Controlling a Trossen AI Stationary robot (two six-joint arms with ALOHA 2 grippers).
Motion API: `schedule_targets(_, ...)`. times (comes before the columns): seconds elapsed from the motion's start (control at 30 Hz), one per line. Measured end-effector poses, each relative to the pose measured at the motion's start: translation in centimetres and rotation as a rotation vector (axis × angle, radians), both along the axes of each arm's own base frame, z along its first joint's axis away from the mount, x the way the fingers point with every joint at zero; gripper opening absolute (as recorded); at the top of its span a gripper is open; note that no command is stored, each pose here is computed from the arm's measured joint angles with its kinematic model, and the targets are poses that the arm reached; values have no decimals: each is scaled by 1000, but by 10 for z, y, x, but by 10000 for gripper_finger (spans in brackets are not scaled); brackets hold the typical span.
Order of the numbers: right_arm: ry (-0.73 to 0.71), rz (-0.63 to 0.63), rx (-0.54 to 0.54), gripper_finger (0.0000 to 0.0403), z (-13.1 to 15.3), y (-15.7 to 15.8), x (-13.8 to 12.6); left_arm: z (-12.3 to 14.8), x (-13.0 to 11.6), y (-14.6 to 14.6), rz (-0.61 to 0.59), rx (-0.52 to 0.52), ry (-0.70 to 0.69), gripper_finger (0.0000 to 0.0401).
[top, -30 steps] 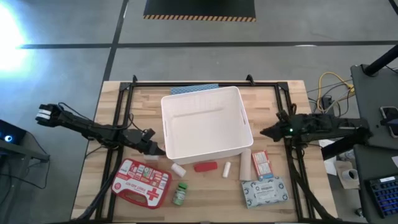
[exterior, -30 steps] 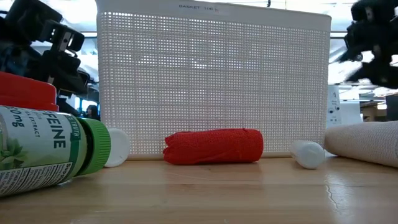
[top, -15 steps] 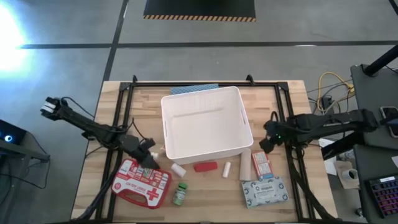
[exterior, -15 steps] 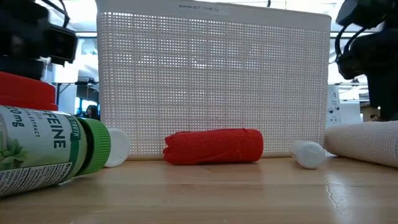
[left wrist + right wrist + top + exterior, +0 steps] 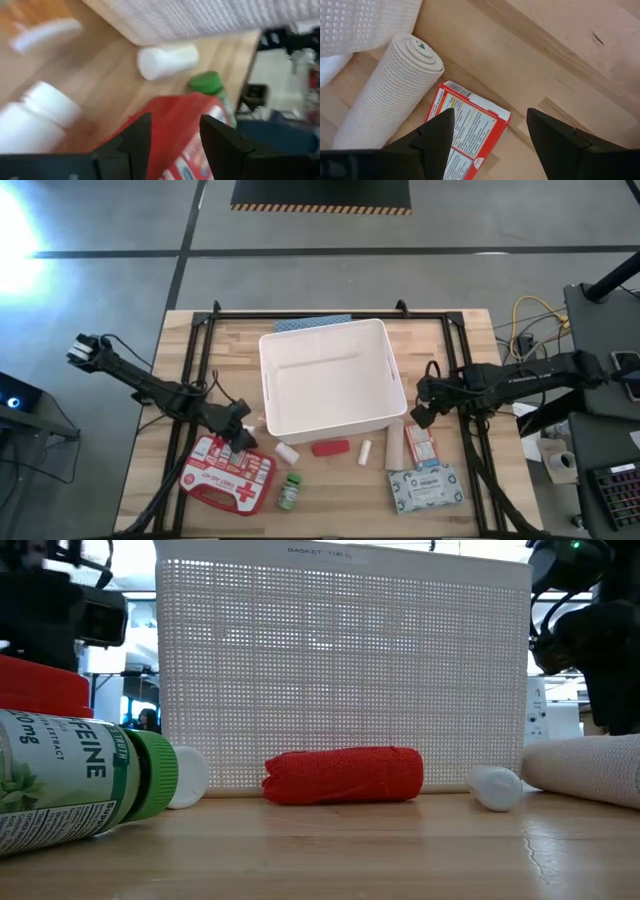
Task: Pick & place medical supplies in basket/bin
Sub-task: Put the orange pill bottle into the white basket
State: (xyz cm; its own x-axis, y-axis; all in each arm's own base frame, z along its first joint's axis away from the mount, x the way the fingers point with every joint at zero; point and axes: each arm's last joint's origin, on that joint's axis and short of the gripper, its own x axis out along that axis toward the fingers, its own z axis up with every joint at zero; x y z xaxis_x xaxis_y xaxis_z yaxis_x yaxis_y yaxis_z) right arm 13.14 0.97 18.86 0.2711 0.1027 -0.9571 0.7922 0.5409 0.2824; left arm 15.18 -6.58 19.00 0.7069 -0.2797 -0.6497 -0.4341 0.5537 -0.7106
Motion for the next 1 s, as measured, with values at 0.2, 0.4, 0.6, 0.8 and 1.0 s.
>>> schedule_targets(0.2, 2, -23, 6, 237, 0, 0, 0, 23, 5, 4, 104, 223, 62, 148)
schedule_targets(0.4, 2, -24, 6, 240, 0, 0, 0, 37, 19, 1, 108, 465, 328, 148)
schedule_targets(0.6, 1, -26, -2, 235, 0, 0, 0, 20, 63, -17, 35, 560, 440, 167)
schedule_targets(0.8, 5, -26, -2, 238, 0, 0, 0, 3, 86, -31, 15, 695, 555, 237)
schedule_targets(1.0, 5, -22, -3, 232, 0, 0, -1, 3, 88, -31, 167, 657, 515, 282)
